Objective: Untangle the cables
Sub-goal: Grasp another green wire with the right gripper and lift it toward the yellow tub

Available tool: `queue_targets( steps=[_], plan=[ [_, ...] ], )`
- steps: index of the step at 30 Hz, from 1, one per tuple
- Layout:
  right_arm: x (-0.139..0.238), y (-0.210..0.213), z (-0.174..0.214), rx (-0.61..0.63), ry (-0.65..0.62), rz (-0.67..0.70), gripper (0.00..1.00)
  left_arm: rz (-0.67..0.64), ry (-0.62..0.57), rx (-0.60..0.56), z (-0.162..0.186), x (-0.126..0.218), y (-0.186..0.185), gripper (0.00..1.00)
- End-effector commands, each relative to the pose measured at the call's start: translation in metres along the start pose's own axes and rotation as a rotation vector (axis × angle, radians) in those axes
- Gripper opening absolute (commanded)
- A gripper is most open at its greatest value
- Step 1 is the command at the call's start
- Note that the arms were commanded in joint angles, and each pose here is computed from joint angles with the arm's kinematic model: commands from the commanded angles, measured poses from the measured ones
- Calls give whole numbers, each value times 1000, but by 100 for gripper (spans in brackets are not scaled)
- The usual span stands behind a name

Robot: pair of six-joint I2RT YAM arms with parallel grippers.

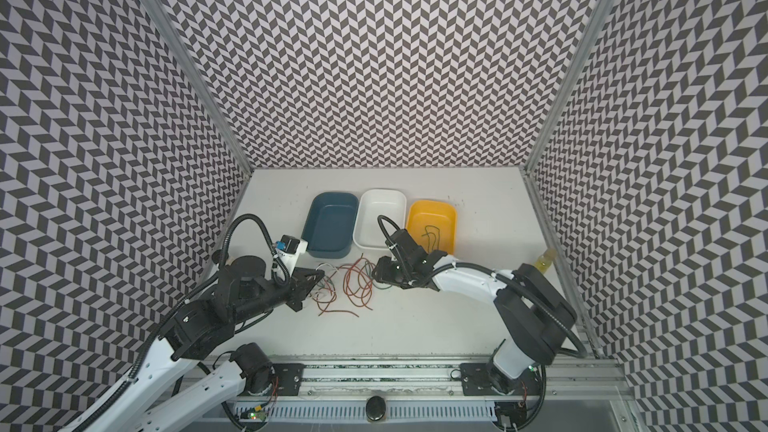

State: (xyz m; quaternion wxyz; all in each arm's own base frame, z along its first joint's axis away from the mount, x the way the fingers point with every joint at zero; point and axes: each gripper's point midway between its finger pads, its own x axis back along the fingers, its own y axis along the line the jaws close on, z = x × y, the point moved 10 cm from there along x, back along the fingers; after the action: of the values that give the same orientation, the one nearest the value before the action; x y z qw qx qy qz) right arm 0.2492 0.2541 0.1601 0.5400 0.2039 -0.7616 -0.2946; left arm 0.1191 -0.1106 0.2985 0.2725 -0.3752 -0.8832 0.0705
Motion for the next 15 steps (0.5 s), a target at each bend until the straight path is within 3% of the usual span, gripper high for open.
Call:
queue_targets(
  steps=[1,9,15],
  plan=[
    [-7,5,-9,-25,-47,-7,38,-11,7,-15,3,-1,1,0],
    [11,13,-11,21,-80,-9,6,-11,4,-17,3,0,1,0],
    [45,18,-4,83,-92,-25,0,-26,14,-15,4,-2,2,0]
  ],
)
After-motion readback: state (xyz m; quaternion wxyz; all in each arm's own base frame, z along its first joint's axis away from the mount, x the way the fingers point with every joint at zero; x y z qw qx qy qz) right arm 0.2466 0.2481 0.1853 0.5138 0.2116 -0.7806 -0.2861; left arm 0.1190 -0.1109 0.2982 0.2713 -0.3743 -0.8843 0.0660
